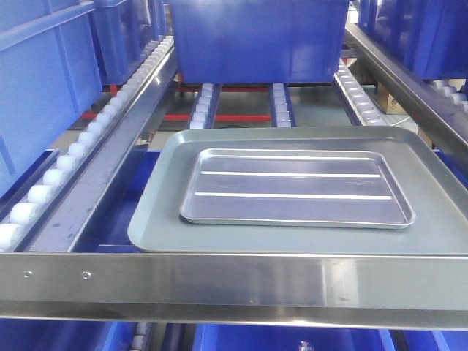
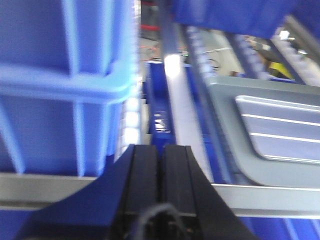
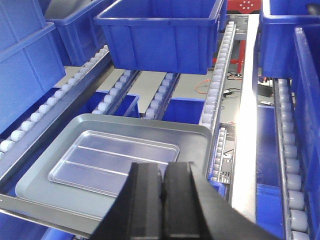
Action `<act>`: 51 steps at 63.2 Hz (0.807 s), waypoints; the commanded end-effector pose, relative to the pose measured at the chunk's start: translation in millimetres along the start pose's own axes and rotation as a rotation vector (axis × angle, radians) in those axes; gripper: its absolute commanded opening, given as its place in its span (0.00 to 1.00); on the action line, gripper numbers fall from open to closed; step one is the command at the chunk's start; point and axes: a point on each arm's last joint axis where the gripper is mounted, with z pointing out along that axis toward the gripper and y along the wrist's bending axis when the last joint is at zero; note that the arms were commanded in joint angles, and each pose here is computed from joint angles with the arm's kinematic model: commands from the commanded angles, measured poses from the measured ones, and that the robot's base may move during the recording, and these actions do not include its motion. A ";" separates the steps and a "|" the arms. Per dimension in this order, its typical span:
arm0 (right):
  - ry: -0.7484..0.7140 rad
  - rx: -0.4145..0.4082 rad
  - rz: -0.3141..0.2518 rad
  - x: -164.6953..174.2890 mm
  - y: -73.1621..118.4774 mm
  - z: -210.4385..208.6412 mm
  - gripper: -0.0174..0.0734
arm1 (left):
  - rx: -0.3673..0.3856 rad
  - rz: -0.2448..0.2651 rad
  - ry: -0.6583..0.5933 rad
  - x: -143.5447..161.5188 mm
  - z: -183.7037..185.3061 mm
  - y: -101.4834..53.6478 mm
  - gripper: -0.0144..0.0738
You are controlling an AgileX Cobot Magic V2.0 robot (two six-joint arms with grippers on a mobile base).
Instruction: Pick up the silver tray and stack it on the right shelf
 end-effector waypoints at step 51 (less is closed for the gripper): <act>-0.093 0.001 -0.010 -15.0 1.0 -1.4 0.25 | -0.091 0.090 -0.362 13.3 12.6 13.8 0.05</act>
